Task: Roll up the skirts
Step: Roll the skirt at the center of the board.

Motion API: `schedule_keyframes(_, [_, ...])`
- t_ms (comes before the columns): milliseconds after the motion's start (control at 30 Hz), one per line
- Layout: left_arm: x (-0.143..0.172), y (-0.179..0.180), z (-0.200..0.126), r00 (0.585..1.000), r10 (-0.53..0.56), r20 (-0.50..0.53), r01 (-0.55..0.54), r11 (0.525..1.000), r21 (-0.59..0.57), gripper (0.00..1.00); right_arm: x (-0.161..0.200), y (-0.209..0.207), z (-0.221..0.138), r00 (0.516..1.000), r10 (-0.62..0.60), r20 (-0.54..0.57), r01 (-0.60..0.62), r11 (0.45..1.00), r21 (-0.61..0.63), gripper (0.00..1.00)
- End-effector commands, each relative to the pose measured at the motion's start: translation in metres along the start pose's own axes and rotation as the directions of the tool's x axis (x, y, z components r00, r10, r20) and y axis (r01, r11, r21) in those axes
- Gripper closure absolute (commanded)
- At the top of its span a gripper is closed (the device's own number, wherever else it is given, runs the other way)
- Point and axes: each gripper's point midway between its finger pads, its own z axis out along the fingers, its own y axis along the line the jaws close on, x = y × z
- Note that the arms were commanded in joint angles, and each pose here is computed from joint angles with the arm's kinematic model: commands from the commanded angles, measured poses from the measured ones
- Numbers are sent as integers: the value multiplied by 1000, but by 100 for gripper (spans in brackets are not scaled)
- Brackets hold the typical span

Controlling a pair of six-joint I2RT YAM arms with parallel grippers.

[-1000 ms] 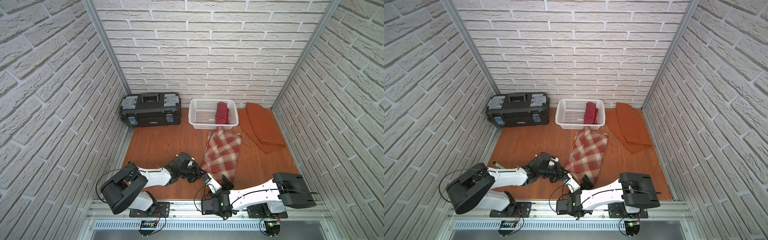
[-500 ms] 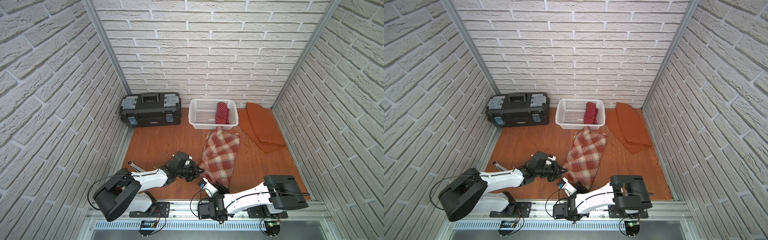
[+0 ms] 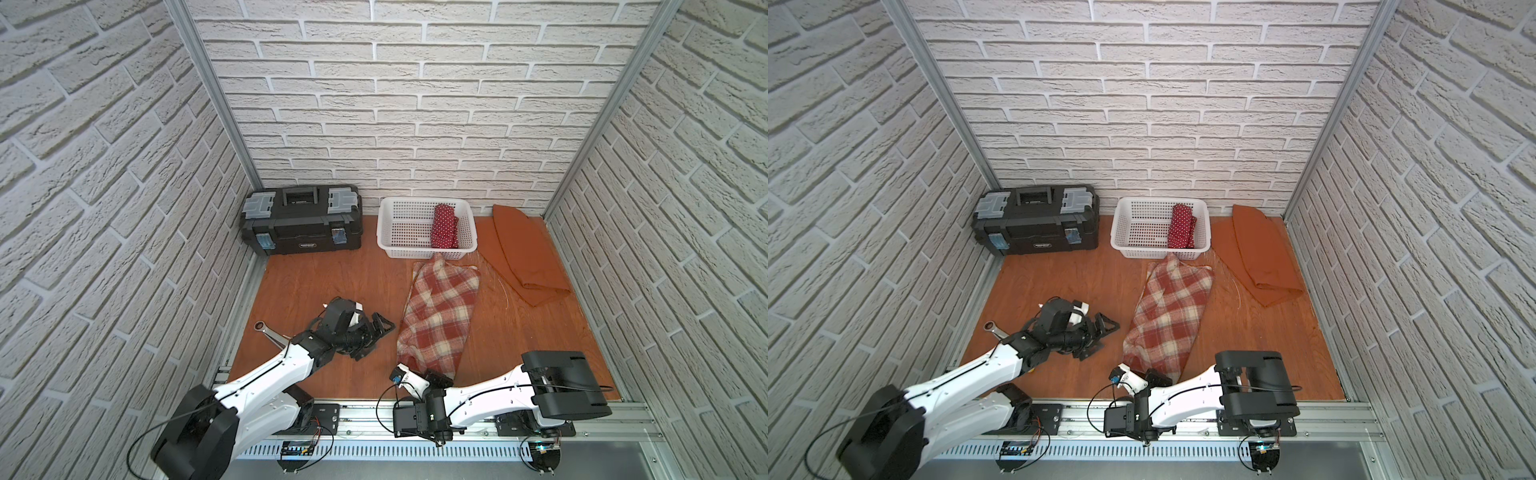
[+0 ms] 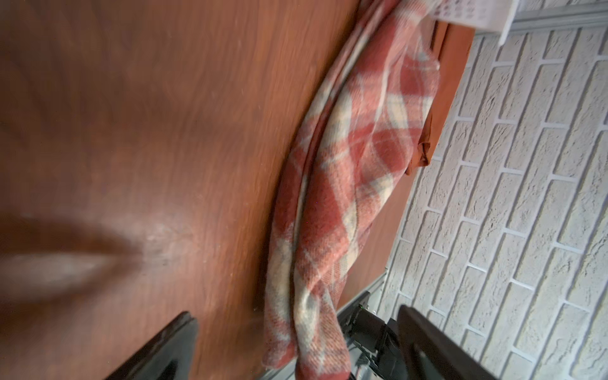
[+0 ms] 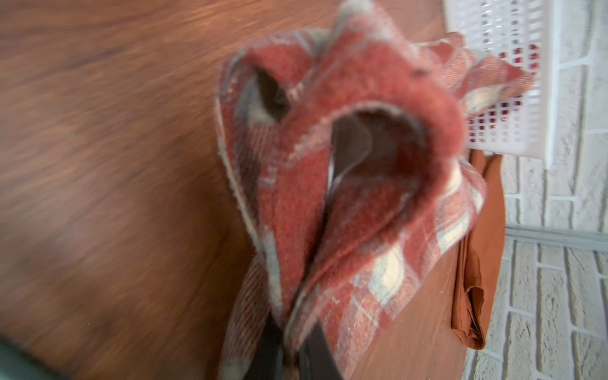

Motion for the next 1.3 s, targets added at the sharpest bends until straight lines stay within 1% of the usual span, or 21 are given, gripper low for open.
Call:
schedule_keyframes(0, [-6, 24, -18, 996, 88, 34, -84, 991, -109, 2, -18, 20, -25, 999, -45, 23, 49, 976, -212, 98])
schedule_keyframes(100, [-6, 29, -18, 996, 79, 35, -76, 993, -94, 2, -27, 31, -41, 1000, -29, 11, 31, 918, -395, 98])
schedule_keyframes(200, [-3, 34, -13, 997, 68, 24, -66, 994, -84, 2, -32, 30, -47, 999, 36, -34, -48, 840, -540, 98])
schedule_keyframes(233, [-3, 34, -11, 997, 70, 21, -68, 995, -78, 2, -32, 29, -48, 997, 51, -53, -72, 807, -587, 98])
schedule_keyframes(300, [-2, 34, -8, 997, 69, 18, -68, 996, -62, 2, -34, 17, -44, 992, 99, -84, -130, 778, -614, 98])
schedule_keyframes(367, [-1, 35, -6, 997, 74, 9, -73, 995, -64, 2, -34, 12, -42, 983, 138, -118, -181, 731, -658, 98])
schedule_keyframes(400, [-2, 35, -6, 997, 80, 7, -79, 995, -66, 2, -34, 7, -39, 978, 159, -137, -210, 714, -668, 98])
schedule_keyframes(467, [-2, 35, -4, 996, 84, 4, -84, 995, -60, 2, -35, 5, -37, 973, 169, -156, -230, 674, -702, 98])
schedule_keyframes(533, [-3, 33, -1, 996, 86, 2, -86, 995, -49, 2, -36, 0, -32, 969, 178, -173, -248, 660, -709, 98])
schedule_keyframes(600, [-3, 32, 1, 996, 88, -5, -89, 995, -43, 2, -39, -10, -26, 965, 197, -173, -261, 671, -694, 98])
schedule_keyframes(667, [-3, 32, 3, 996, 89, -13, -90, 995, -39, 2, -39, -19, -20, 959, 215, -187, -284, 664, -692, 98])
schedule_keyframes(767, [-1, 31, 6, 996, 89, -26, -90, 996, -28, 2, -36, -33, -9, 950, 236, -204, -312, 676, -668, 98])
schedule_keyframes(867, [1, 30, 7, 994, 98, -39, -98, 995, -17, 2, -40, -45, -10, 941, 274, -197, -332, 648, -686, 98])
schedule_keyframes(967, [3, 32, 7, 993, 111, -48, -112, 993, -25, 2, -46, -55, -15, 927, 326, -186, -353, 592, -725, 98])
schedule_keyframes(1067, [5, 33, 7, 990, 128, -54, -130, 991, -25, 2, -43, -66, -5, 908, 355, -223, -397, 557, -729, 98])
schedule_keyframes(1133, [7, 29, 7, 987, 152, -53, -153, 988, -17, 2, -46, -71, -4, 888, 389, -246, -427, 499, -754, 98])
schedule_keyframes(1167, [7, 28, 7, 985, 165, -52, -166, 986, -20, 3, -49, -76, -2, 876, 412, -250, -442, 480, -758, 98])
schedule_keyframes(1200, [8, 26, 7, 982, 179, -53, -181, 983, -20, 5, -52, -80, -1, 865, 432, -256, -454, 452, -768, 98])
schedule_keyframes(1267, [9, 23, 9, 976, 210, -53, -211, 977, -21, 6, -59, -87, 0, 831, 483, -277, -474, 352, -807, 98])
